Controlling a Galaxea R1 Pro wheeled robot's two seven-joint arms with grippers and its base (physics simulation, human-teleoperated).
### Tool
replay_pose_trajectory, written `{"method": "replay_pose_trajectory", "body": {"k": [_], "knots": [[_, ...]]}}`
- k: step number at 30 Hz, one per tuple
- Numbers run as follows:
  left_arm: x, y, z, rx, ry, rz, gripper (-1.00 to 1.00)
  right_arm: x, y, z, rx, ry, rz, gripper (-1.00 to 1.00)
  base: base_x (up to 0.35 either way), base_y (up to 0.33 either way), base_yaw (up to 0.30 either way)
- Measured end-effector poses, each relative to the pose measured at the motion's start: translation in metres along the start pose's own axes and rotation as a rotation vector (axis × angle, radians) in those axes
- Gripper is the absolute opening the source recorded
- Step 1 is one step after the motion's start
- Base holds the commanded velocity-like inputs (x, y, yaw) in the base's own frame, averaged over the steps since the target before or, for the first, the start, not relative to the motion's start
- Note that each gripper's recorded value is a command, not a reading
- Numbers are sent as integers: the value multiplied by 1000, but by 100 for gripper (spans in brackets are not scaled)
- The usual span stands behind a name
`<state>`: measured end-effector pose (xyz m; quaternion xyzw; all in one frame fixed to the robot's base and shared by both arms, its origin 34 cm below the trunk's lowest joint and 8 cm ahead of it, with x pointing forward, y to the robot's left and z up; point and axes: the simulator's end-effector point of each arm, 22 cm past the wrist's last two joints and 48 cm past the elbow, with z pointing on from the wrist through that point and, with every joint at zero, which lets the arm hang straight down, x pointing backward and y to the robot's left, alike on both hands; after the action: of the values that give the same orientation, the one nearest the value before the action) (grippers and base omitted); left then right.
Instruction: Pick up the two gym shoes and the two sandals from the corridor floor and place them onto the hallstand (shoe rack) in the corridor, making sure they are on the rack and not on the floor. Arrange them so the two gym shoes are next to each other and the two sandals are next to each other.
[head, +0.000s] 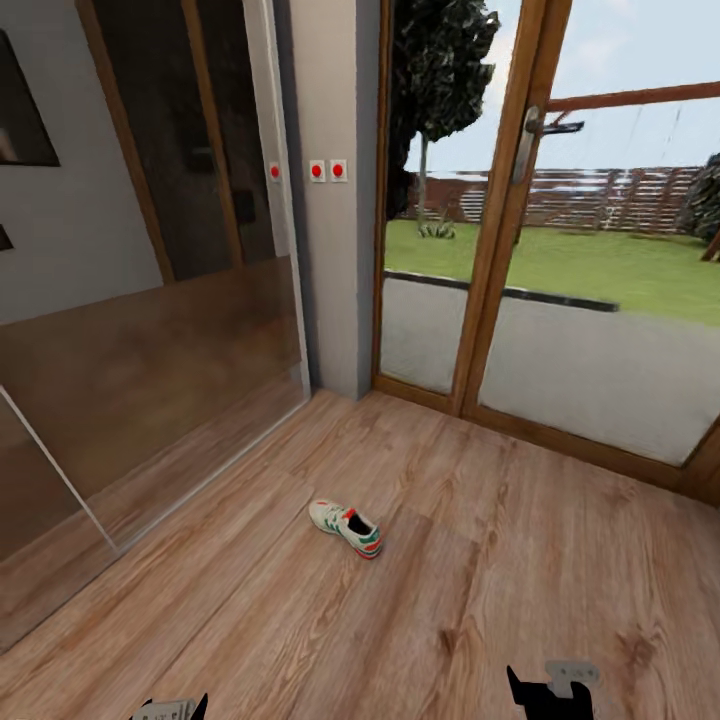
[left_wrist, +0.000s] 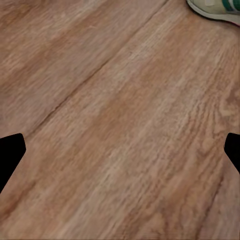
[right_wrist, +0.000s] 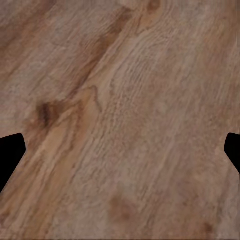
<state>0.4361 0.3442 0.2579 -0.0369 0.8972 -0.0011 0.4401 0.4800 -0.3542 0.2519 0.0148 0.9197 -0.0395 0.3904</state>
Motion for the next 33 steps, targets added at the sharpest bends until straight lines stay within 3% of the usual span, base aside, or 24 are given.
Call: {"method": "replay_pose_trajectory", "body": {"k": [19,33], "knots": [[0,1,0,-2,0,1,100,0,0,0,0,0,0,100,189,-212,278],[0,2,0,-3,0,2,100,0,0,0,-1,1,0,100,61,-48,278]]}}
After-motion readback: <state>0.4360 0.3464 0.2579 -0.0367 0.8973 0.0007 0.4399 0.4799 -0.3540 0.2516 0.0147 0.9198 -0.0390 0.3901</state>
